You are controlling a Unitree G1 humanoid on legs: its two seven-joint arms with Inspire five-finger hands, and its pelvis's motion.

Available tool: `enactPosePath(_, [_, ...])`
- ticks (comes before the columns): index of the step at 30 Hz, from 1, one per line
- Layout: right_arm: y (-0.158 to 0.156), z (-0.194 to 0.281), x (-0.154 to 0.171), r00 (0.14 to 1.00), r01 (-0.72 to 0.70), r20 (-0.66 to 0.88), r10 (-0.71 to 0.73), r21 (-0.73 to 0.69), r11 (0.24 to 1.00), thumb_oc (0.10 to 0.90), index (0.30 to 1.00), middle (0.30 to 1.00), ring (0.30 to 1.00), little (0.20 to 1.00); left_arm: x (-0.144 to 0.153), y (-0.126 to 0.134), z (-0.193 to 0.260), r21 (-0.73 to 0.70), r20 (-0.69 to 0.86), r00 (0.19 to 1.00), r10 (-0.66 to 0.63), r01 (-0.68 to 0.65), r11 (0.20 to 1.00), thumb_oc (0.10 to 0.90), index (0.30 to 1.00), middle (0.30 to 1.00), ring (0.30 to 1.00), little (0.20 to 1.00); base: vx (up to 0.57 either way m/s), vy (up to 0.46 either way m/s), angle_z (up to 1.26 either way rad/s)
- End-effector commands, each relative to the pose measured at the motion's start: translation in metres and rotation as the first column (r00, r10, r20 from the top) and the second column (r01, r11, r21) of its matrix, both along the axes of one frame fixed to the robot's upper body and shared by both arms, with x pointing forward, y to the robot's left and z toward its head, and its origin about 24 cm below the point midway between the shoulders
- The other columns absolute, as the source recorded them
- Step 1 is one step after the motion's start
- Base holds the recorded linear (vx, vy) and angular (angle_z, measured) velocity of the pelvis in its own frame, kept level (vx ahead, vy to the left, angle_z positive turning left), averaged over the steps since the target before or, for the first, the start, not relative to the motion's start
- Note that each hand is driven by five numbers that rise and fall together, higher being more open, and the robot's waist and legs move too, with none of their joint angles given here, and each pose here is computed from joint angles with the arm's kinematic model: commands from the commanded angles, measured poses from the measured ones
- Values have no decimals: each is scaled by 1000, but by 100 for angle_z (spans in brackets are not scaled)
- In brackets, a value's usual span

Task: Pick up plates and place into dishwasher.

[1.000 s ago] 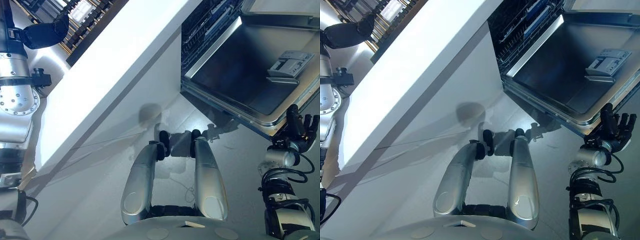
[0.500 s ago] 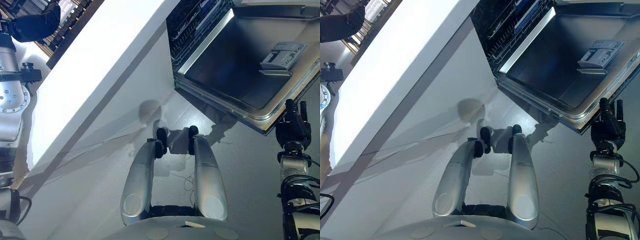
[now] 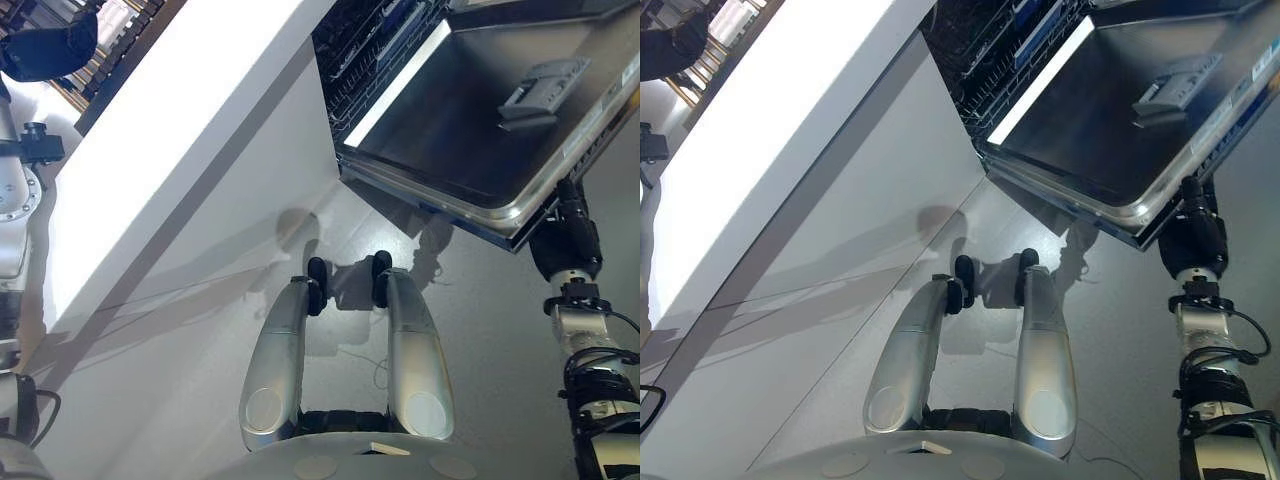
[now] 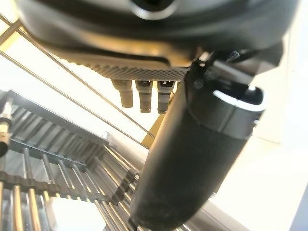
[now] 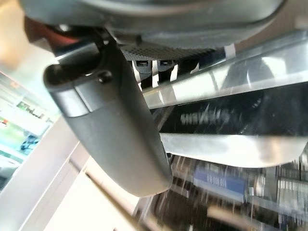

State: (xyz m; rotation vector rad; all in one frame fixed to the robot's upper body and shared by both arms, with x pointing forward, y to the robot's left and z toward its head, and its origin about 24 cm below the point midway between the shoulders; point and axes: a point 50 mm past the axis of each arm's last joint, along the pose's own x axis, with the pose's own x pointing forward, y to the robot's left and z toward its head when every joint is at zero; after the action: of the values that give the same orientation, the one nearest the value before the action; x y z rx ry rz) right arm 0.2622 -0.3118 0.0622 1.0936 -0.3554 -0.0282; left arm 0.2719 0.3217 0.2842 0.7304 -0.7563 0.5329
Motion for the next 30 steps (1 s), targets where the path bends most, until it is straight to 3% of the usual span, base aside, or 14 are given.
enactPosePath(1, [175,161,32,443,-529,550,708,-477,702,800,900,900,900,900,14,-49,-49,-139,-12,973,-232,228,964,800,900,900,900,900,38,62,-7])
enactPosePath(6, [210,188,9,302,-511,571,763,-578,635,800,900,900,900,900,17,-44,-43,-153,-9,973,-229,225,962,800,900,900,900,900,27,63,-2])
enactPosePath(15, [217,190,2,304,-482,564,768,-604,635,800,900,900,900,900,21,-40,-41,-163,-19,973,-230,224,961,800,900,900,900,900,35,49,19])
enactPosePath(19, [209,186,10,382,-480,581,719,-540,692,800,900,900,900,900,21,-35,-44,-168,-33,974,-226,217,962,800,900,900,900,900,55,48,12])
enactPosePath(22, [197,180,19,503,-443,597,625,-443,780,800,900,900,900,900,21,-33,-49,-175,-45,974,-224,213,961,800,900,900,900,900,69,44,8])
enactPosePath(27, [167,163,30,723,-255,560,405,-329,909,800,900,900,900,900,15,-29,-57,-194,-53,974,-222,208,959,800,900,900,900,900,40,40,5])
enactPosePath(30, [142,133,31,853,-92,457,250,-340,936,800,900,900,900,900,7,-28,-73,-217,-74,973,-219,199,956,800,900,900,900,900,68,50,8])
